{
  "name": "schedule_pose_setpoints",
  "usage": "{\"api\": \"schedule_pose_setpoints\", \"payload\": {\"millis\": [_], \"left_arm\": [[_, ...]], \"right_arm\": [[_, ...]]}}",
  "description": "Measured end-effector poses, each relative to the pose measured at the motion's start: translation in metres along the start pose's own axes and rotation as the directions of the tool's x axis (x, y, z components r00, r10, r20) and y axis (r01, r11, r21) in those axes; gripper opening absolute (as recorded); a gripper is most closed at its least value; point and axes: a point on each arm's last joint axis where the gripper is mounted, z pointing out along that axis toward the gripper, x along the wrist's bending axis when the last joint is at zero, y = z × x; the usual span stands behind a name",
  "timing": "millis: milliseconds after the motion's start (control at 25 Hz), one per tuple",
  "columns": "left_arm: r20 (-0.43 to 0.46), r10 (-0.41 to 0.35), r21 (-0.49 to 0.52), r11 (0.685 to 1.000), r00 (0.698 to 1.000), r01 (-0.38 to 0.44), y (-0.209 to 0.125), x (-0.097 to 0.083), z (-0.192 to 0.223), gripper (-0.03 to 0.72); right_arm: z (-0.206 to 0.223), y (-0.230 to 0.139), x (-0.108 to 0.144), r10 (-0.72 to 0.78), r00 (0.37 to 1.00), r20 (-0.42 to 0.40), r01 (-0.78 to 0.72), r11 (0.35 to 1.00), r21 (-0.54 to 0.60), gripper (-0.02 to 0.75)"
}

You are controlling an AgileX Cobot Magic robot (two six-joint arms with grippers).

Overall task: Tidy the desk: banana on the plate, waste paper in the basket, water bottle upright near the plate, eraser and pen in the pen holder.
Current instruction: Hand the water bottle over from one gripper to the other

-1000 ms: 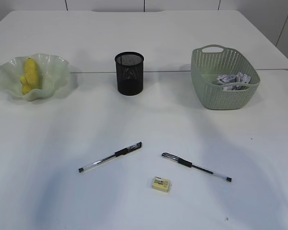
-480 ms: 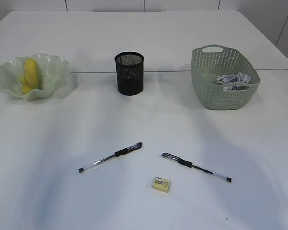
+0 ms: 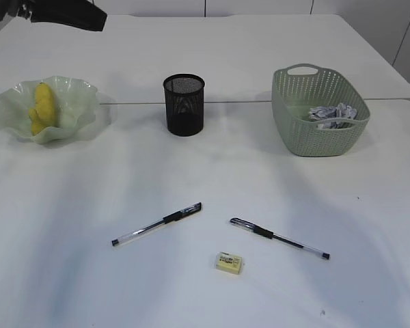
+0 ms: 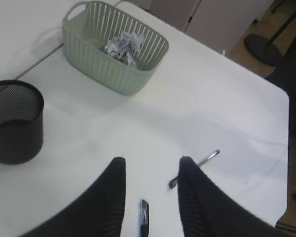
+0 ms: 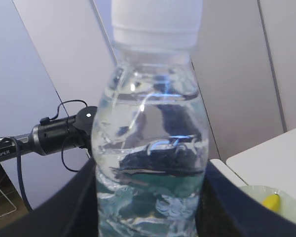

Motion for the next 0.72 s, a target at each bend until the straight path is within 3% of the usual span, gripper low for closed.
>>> {"api": "schedule_pose_setpoints", "payload": {"millis": [160, 400, 720], "left_arm": [[0.057, -0.040, -0.110, 0.993, 0.998, 0.046, 0.010, -0.005, 0.000, 0.239], [0.171, -0.102, -0.306, 0.940, 0.980, 0.151, 0.030, -0.012, -0.005, 0.237], [0.254, -0.098, -0.308, 0.935, 0.962, 0.177, 0.039, -0.033, 0.015, 0.270]], "right_arm": [[0.000, -0.002, -0.001, -0.011, 1.000, 0.015, 0.011, 1.000, 0.024, 0.367], [0.000, -0.005, -0.003, -0.023, 0.999, 0.032, 0.021, 0.998, 0.052, 0.367], [0.000, -0.005, -0.003, -0.023, 0.999, 0.032, 0.021, 0.998, 0.052, 0.367]]}}
